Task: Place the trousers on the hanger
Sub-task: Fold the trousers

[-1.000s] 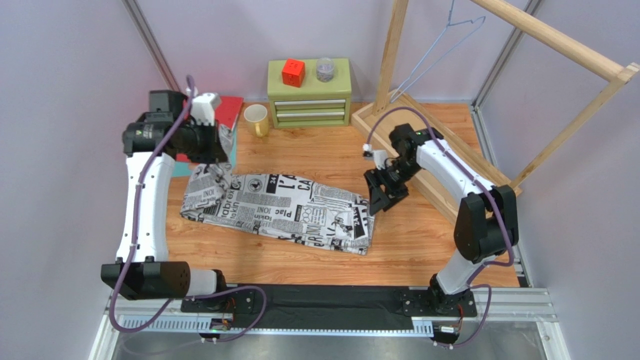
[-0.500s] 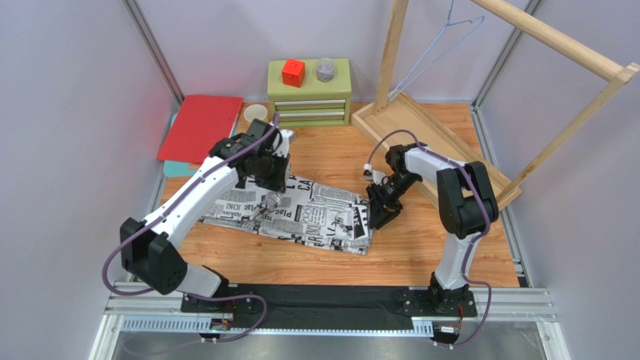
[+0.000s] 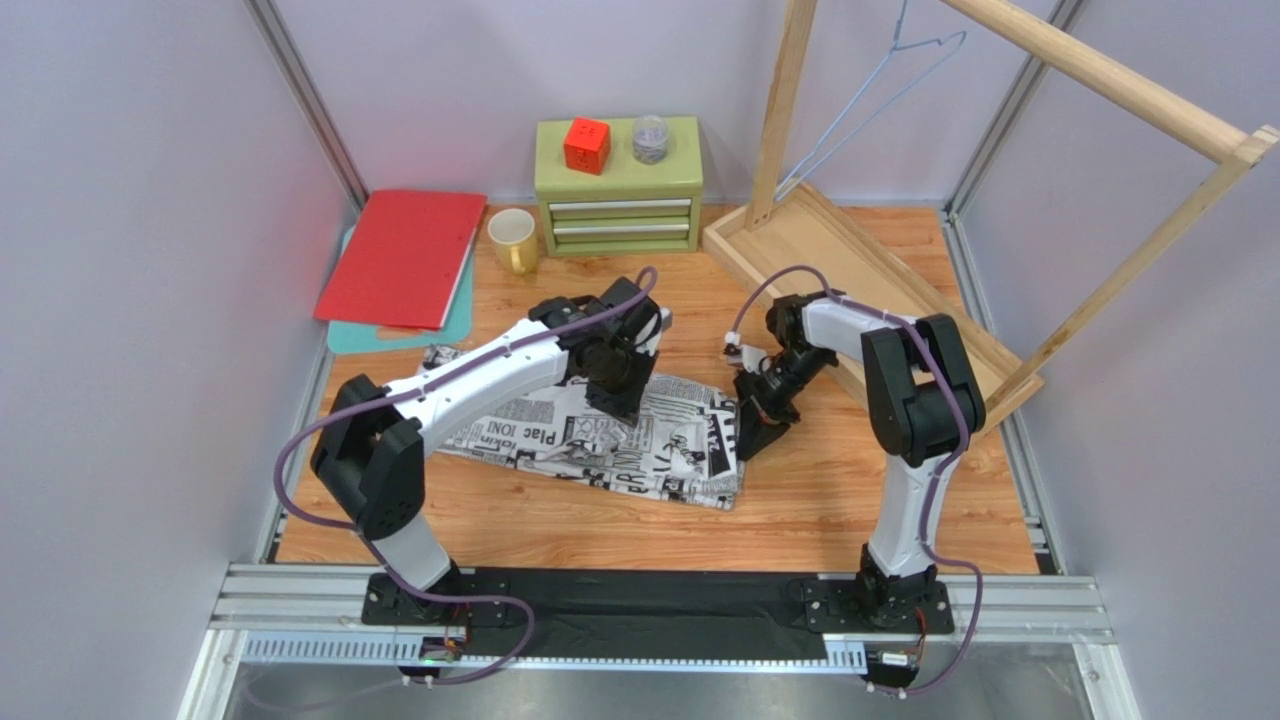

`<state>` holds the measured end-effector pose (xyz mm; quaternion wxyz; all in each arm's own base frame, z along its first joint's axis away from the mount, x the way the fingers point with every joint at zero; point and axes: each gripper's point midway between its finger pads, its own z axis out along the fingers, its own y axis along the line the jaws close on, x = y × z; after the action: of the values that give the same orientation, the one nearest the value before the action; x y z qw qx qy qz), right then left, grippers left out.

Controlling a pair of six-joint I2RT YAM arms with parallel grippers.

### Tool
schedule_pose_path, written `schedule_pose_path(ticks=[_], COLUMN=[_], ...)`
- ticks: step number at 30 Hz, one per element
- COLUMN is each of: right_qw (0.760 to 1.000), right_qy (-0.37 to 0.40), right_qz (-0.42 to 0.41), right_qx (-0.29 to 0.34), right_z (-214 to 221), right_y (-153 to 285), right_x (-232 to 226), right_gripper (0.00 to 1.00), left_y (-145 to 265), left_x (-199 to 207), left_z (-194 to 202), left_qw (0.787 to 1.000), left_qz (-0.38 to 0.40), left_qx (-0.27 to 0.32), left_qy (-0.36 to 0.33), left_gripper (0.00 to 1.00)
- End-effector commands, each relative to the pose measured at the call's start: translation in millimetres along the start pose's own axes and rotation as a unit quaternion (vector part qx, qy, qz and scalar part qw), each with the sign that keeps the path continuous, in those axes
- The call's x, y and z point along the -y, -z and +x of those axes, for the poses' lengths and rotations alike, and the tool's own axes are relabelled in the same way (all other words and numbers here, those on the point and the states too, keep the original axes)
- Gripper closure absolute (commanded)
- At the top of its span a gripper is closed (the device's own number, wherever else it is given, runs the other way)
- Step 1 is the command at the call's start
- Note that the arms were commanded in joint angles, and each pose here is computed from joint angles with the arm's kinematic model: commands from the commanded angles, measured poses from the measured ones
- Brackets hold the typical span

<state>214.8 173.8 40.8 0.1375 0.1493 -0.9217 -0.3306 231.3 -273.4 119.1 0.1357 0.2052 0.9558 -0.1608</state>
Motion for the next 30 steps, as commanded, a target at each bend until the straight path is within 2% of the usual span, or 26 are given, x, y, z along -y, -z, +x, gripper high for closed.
schedule_pose_path(ticks=[1, 8, 15, 18, 20, 23, 24, 26, 27, 29, 30], right_qw=[1.000, 1.000, 1.000, 1.000, 1.000, 1.000, 1.000, 0.999, 0.999, 0.997, 0.996], right_qy=[0.013, 0.011, 0.011, 0.009, 0.010, 0.011, 0.010, 0.017, 0.015, 0.043, 0.052], right_qz=[-0.010, -0.013, -0.015, -0.016, -0.015, -0.008, -0.002, 0.011, 0.019, 0.043, 0.049], right_qx=[0.015, 0.014, 0.013, 0.013, 0.012, 0.013, 0.016, 0.024, 0.029, 0.047, 0.049], right_z=[-11, -11, -12, -11, -11, -9, -9, -9, -7, -8, -6], right_y=[-2, -3, -3, -4, -3, -1, 2, 12, 20, 36, 43], right_x=[-7, -8, -8, -8, -8, -6, -3, 0, 3, 6, 4], right_gripper=[1.00, 1.00, 1.00, 1.00, 1.00, 0.99, 0.99, 0.96, 0.95, 0.92, 0.91], left_y=[7, -10, -37, -41, -47, -56, -55, -41, -33, -3, 7], left_x=[47, 82, 97, 104, 105, 104, 105, 113, 115, 112, 107], left_z=[-24, -30, -29, -32, -34, -29, -28, -29, -29, -32, -32], left_qw=[0.998, 0.997, 0.996, 0.996, 0.996, 0.996, 0.995, 0.993, 0.992, 0.989, 0.988], left_qz=[0.049, 0.076, 0.085, 0.086, 0.085, 0.084, 0.089, 0.113, 0.124, 0.132, 0.131], left_qx=[0.041, 0.022, -0.015, -0.013, -0.013, -0.029, -0.031, -0.026, -0.020, 0.019, 0.033], left_qy=[0.005, 0.001, 0.023, 0.017, 0.019, 0.023, 0.020, -0.002, -0.015, -0.063, -0.077], left_gripper=[0.91, 0.90, 0.86, 0.86, 0.82, 0.64, 0.54, 0.48, 0.37, 0.29, 0.18])
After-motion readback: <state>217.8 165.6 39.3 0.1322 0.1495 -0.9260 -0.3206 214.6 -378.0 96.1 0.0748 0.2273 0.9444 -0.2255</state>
